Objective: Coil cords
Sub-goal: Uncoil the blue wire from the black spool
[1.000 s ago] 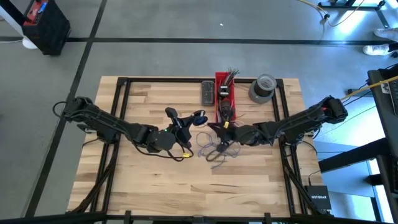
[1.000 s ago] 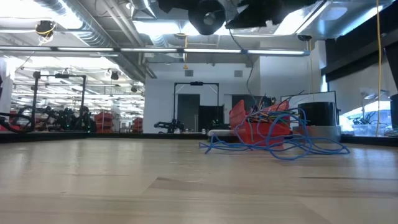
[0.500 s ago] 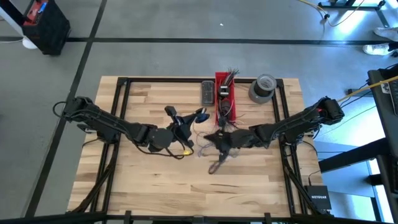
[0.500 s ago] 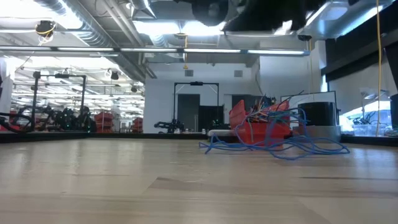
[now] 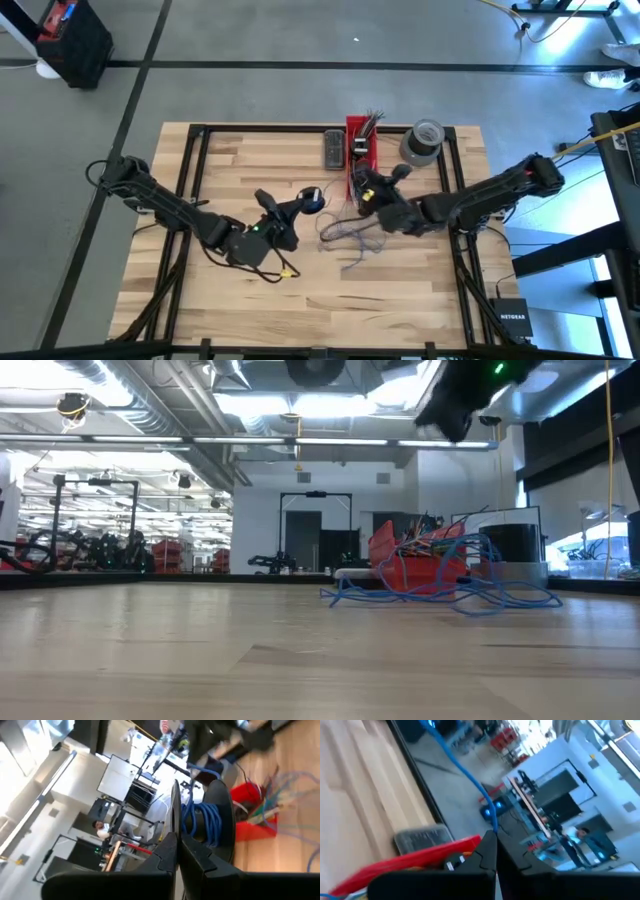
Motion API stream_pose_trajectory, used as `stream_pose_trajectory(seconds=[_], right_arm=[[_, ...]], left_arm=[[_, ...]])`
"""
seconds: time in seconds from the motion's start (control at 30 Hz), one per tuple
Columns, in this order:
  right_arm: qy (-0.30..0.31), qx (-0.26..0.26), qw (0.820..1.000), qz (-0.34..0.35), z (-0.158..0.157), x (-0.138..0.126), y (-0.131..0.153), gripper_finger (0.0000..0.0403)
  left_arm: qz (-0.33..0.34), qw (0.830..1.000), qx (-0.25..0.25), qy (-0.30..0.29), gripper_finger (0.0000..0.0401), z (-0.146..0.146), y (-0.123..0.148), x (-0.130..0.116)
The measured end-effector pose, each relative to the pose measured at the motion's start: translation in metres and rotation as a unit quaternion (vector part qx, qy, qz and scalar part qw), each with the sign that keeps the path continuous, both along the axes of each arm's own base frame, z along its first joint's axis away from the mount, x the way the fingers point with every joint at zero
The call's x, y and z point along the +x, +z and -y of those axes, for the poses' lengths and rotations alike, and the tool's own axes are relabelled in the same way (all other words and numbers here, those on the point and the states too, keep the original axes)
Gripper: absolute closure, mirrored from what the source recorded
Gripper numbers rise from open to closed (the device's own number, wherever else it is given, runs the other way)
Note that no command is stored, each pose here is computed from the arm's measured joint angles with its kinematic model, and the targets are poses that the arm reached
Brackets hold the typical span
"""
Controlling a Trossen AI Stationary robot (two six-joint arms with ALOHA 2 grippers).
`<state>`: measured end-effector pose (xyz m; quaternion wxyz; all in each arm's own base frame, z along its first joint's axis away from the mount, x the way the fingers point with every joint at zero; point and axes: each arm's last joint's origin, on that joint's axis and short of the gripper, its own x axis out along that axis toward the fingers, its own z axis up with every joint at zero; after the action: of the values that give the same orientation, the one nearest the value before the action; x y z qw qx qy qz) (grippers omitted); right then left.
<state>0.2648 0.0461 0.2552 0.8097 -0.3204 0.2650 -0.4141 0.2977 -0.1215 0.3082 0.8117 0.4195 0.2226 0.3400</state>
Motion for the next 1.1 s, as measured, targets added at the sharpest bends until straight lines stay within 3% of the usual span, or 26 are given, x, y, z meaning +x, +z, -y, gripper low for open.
stream_pose_trajectory(seconds=[0.17,0.27,0.43,0.6,0.8,0.93,1.1], right_arm=[[0.054,0.022,0.997,0.058,-0.021,-0.020,0.025,0.0400],[0.159,0.068,0.982,0.077,-0.035,-0.026,0.035,0.0400],[0.367,0.152,0.915,0.067,-0.051,-0.020,0.037,0.0400],[0.463,0.198,0.863,0.037,-0.053,-0.007,0.026,0.0400],[0.475,0.230,0.849,-0.017,-0.044,0.015,-0.002,0.0400],[0.430,0.257,0.864,-0.047,-0.027,0.032,-0.028,0.0400],[0.333,0.299,0.890,-0.083,0.002,0.042,-0.056,0.0400]], left_arm=[[-0.024,1.000,0.009,0.019,0.0396,-0.010,-0.005,0.002],[-0.015,0.999,0.002,0.041,0.0396,-0.022,-0.005,0.006],[0.017,0.996,-0.023,0.082,0.0396,-0.045,-0.005,0.012],[0.051,0.991,-0.047,0.114,0.0396,-0.063,-0.005,0.016],[0.059,0.987,-0.058,0.135,0.0396,-0.076,-0.008,0.017],[0.059,0.987,-0.059,0.138,0.0396,-0.076,-0.009,0.017],[0.059,0.989,-0.057,0.125,0.0396,-0.069,-0.008,0.016]])
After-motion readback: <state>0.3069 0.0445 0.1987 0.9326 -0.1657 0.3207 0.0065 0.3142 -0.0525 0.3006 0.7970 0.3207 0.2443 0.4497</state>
